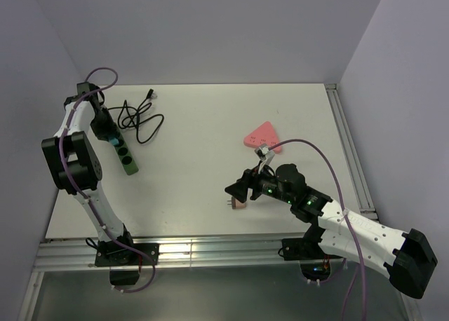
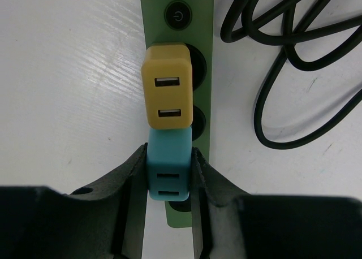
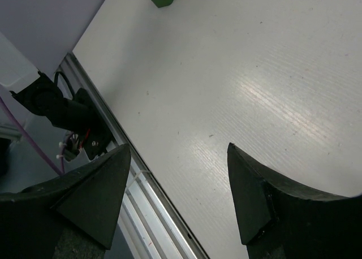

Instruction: Insert the plug

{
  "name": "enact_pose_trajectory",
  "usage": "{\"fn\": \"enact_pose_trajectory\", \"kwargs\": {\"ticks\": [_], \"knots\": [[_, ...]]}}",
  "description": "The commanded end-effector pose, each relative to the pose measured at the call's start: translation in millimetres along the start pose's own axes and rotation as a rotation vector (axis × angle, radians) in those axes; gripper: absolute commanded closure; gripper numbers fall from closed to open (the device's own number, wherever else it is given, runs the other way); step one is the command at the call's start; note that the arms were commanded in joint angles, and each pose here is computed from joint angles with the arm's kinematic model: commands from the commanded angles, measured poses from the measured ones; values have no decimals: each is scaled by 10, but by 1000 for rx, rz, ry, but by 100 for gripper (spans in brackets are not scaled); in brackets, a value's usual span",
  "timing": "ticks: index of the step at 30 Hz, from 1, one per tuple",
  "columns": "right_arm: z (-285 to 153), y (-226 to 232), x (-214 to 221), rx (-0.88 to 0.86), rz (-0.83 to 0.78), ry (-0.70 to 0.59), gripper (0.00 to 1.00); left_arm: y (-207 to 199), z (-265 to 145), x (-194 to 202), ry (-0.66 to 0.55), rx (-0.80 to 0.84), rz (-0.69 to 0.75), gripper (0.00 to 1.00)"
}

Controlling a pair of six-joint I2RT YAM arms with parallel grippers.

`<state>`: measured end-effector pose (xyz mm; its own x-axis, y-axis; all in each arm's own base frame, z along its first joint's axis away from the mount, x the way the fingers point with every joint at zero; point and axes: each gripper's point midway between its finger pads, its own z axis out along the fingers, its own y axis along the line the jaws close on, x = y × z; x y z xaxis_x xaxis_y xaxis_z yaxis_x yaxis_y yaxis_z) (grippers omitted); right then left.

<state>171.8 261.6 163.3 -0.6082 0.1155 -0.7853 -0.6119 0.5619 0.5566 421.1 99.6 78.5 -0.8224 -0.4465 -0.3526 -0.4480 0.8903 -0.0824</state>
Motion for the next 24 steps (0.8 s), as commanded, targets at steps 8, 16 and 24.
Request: {"fn": "enact_pose_trajectory", "kwargs": {"ticks": [8,16,24], "knots": [[16,-21,-68,1,-12,-30,24,241,575,500,128,-126,3,100],[26,-26,-66,1,-10,-30,24,215,606,484,125,-108,5,100],[56,-62,-23,1,7,-5,24,65,255,296,40,-34,-10,100]]}}
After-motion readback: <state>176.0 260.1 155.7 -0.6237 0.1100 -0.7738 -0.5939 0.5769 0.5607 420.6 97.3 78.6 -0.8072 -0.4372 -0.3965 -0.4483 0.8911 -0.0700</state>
